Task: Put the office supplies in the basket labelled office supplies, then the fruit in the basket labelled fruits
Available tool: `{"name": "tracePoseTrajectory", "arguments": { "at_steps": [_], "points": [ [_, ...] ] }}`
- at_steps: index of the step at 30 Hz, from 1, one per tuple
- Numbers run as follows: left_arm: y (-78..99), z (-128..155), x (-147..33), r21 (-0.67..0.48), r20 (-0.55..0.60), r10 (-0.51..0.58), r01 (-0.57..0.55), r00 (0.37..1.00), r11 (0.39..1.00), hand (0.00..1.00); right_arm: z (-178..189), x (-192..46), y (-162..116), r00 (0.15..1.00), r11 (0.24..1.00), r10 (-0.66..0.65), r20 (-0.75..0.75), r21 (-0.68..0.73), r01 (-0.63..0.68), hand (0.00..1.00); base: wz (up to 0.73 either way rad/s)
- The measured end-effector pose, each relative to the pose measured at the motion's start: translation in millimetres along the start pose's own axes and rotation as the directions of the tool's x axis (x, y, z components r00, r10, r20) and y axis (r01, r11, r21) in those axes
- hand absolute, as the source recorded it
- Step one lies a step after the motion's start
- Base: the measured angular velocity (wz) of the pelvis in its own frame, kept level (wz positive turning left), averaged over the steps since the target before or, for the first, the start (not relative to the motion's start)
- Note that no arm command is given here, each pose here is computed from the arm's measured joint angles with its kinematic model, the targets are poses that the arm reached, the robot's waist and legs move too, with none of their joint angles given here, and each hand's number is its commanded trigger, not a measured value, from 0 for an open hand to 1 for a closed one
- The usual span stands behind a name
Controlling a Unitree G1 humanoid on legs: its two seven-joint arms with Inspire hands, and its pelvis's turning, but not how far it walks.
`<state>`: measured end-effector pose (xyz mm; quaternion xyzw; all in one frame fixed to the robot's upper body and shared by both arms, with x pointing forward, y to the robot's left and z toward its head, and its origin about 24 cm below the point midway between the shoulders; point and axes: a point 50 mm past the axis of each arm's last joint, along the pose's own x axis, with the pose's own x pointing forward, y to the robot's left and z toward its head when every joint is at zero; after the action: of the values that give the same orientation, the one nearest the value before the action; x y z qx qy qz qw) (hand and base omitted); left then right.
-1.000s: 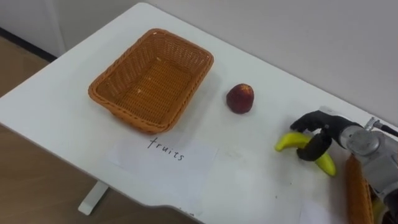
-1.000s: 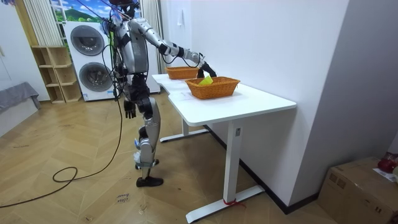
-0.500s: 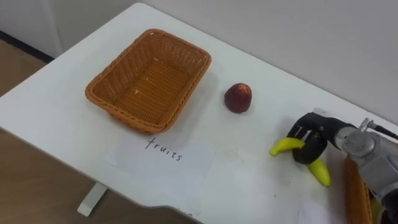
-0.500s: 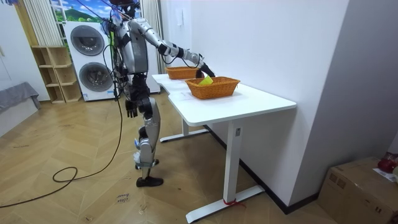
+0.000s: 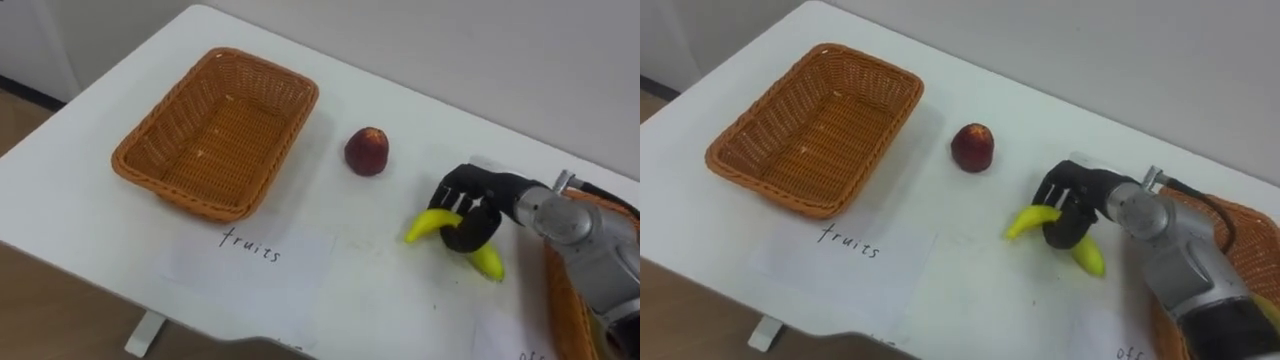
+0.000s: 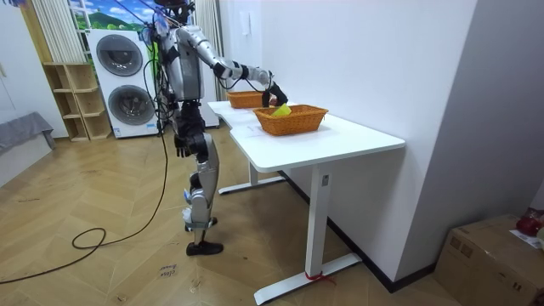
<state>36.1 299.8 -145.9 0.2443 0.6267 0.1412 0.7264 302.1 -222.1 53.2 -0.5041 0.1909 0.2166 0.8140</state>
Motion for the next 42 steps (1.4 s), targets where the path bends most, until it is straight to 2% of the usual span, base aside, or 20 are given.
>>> {"name": "tracePoseTrajectory", "arguments": {
  "at_steps": [5,11,19,28,42],
  "points": [
    [-7.7,-8,-2.3,-0.005,-0.016,-0.008,0.008,1.000,1.000,0.00,14,-11,-21,0.991,0.994,-0.106,0.076,0.019,0.105,1.00,-0.10],
    [-16.2,-6,-3.9,-0.016,-0.012,-0.025,0.025,1.000,1.000,0.00,38,-18,-28,0.969,0.985,-0.172,0.180,0.004,0.174,1.00,-0.05],
    [-23.5,-6,-5.8,-0.033,-0.016,-0.024,0.023,1.000,0.999,0.00,46,-22,-30,0.959,0.980,-0.194,0.207,-0.010,0.201,1.00,-0.10],
    [-22.6,-10,-5.9,-0.042,-0.027,-0.017,0.016,0.999,0.999,0.00,54,-29,-44,0.936,0.961,-0.262,0.235,-0.022,0.275,1.00,-0.01],
    [-23.5,-7,-5.5,-0.043,-0.024,-0.019,0.018,1.000,0.999,0.00,76,-26,-44,0.894,0.949,-0.311,0.324,0.061,0.309,1.00,0.01]
  ]
}}
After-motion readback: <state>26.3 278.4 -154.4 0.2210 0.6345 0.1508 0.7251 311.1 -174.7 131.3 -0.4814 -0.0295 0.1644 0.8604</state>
